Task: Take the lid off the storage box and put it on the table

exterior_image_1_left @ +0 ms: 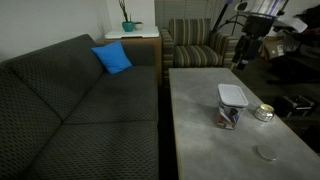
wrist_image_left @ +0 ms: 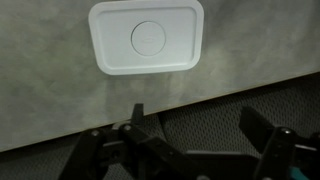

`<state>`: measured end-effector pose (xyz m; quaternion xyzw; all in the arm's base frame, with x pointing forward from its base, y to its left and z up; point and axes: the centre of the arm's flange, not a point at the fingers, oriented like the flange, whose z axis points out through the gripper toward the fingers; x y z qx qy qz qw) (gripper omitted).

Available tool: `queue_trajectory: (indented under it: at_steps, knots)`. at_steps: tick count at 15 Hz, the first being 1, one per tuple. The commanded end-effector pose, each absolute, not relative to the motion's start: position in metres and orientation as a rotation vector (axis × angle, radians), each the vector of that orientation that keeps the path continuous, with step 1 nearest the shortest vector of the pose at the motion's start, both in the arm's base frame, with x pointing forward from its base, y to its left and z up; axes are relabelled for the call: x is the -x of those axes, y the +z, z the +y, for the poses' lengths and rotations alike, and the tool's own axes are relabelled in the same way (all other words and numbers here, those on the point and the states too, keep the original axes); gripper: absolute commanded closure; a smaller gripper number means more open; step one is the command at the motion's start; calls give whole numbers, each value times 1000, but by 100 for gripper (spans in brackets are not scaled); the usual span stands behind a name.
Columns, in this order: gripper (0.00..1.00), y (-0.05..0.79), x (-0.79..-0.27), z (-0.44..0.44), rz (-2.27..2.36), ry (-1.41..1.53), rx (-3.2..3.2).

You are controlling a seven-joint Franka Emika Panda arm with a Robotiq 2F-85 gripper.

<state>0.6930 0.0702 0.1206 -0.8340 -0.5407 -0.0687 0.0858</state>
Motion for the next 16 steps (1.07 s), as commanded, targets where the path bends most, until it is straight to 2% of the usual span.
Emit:
queue_trajectory:
  at_steps: [1,10,11,16]
  knots:
    - [34,71,-710,51,-1583,-200,2385]
    - [95,47,-726,44,-1550,-139,2512]
    - [100,43,-729,45,-1558,-115,2541]
    - [100,14,-734,48,-1589,-25,2630]
